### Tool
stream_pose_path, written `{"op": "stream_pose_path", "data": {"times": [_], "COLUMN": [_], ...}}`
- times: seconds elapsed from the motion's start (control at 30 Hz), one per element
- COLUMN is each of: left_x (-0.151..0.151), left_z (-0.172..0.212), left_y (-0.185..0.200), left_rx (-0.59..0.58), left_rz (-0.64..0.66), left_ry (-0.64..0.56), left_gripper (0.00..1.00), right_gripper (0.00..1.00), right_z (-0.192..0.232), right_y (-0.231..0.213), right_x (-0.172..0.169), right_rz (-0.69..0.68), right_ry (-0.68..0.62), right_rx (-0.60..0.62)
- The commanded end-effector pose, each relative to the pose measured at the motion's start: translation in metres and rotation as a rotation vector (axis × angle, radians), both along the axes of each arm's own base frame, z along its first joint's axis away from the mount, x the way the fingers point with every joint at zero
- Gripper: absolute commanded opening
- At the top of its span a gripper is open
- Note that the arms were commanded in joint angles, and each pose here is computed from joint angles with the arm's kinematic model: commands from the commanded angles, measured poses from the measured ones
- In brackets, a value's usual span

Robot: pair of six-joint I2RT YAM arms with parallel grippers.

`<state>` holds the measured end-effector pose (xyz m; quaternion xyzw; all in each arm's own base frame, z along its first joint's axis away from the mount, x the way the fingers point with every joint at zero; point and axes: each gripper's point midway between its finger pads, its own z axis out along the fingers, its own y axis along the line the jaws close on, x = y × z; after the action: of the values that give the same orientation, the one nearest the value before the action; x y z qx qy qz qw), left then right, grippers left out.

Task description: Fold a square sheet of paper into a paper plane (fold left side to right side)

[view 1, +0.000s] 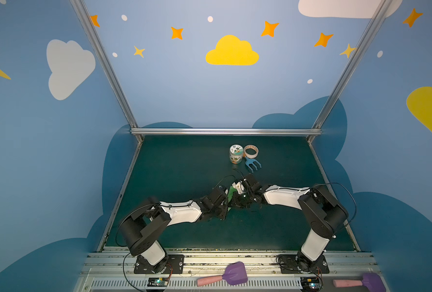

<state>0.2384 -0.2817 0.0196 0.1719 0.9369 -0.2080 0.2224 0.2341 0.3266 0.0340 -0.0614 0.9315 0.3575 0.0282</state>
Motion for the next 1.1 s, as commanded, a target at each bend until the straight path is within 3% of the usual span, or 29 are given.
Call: {"op": "stream_pose_path", "data": {"times": [0.0,0.7,0.9,0.97,1.07], "left_x": [-0.025,-0.024,-0.009,-0.005,-0.010], "left_z": [-0.033,-0.027,0.014,0.027,0.037], "left_y": [0.022,0.020,0.019,0.017,0.005], "left_rx": [0.095,0.073,-0.067,-0.107,-0.167], "left_rz": [-0.014,-0.016,0.043,0.052,0.012], "left_ry": [0.106,0.107,0.074,0.061,0.088], "left_gripper": [0.21,0.22,0.30,0.28,0.13], "right_gripper": [0.00,0.00,0.00,0.00,0.00], "right_z": [-0.008,-0.032,-0.038,-0.039,-0.041], "right_y": [-0.002,-0.013,-0.017,-0.018,-0.019], "right_x": [-0.002,-0.004,-0.007,-0.008,-0.009], "right_rz": [0.007,0.001,0.003,0.003,0.005], "right_ry": [-0.004,0.016,0.029,0.031,0.032], "right_rx": [-0.022,-0.097,-0.116,-0.120,-0.126]}}
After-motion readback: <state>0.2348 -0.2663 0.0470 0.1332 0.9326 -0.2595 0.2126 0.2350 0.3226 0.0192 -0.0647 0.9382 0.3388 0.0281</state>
